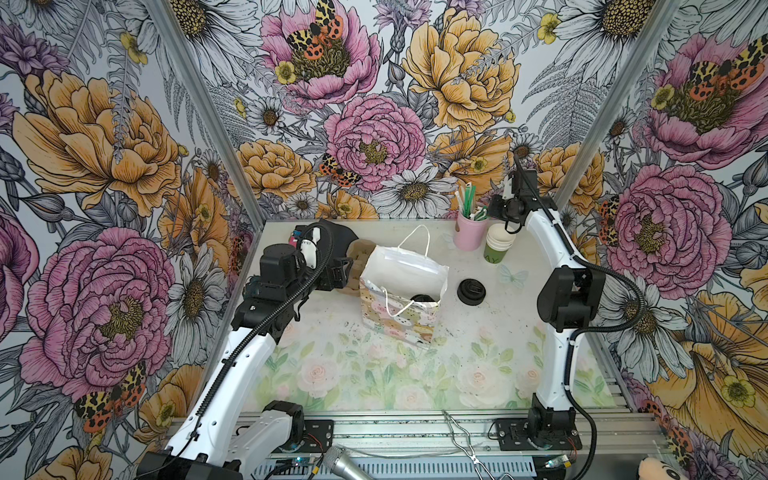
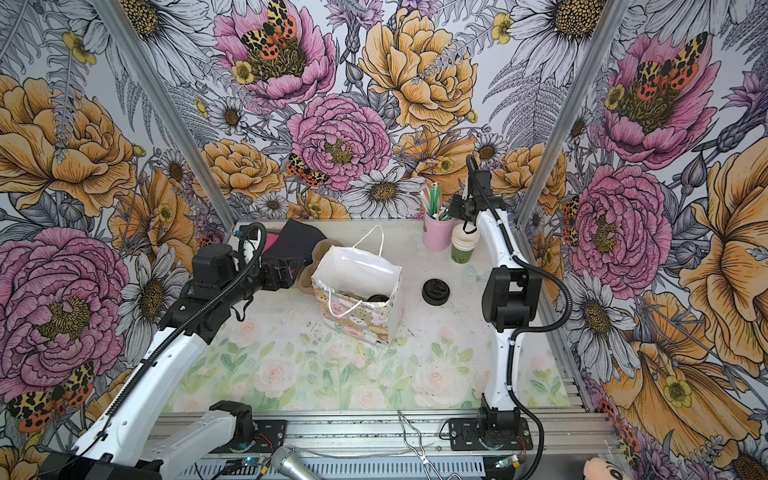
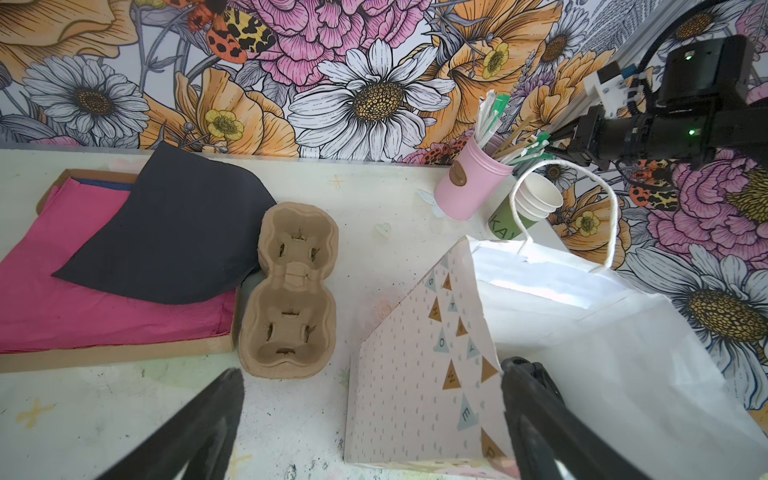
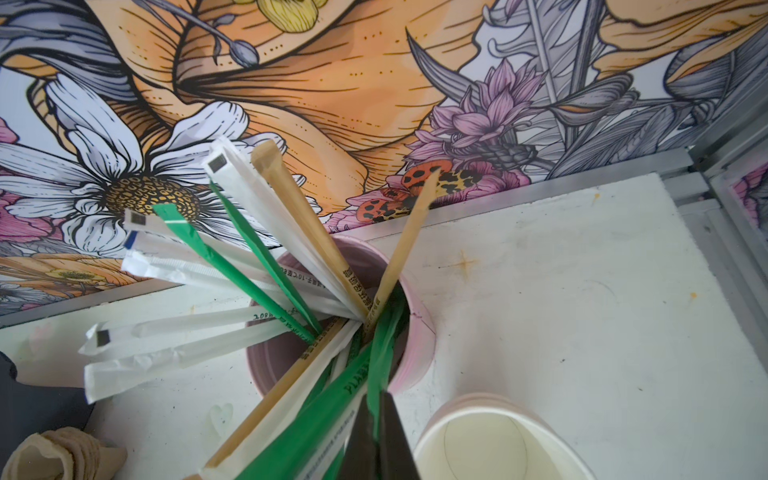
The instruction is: Pack the takeout coffee
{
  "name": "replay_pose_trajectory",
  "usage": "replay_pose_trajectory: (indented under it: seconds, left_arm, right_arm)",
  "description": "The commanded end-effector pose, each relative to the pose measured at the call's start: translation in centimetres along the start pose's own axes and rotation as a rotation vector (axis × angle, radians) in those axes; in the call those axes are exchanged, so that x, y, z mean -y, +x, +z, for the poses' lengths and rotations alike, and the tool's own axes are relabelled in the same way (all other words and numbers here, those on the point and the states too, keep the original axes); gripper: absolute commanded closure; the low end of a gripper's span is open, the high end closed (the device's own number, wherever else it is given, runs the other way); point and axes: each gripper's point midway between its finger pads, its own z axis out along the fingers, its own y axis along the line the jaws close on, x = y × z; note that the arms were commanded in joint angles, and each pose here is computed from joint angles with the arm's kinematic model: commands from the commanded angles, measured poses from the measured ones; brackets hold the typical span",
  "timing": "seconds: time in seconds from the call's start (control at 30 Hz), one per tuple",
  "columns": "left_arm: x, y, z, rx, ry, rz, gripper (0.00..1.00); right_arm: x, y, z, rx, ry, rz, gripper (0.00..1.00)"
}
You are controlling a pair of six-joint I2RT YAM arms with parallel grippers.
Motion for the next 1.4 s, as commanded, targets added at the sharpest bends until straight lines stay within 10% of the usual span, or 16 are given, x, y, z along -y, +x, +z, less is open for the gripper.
replay_pose_trajectory:
  seconds: [0.0, 1.37]
  left_arm:
    - [-0.4, -0.6, -0.3, 0.034, -0.015, 0.012, 0.02]
    - [-0.4, -0.5, 0.0, 0.033, -0.005, 0.002, 0.01]
  right_arm:
    - [-1.0, -1.0, -0.1, 0.028, -0.030, -0.029, 0.99]
    - [-4.9, -4.3, -13.6, 0.211, -0.010, -0.217, 1.00]
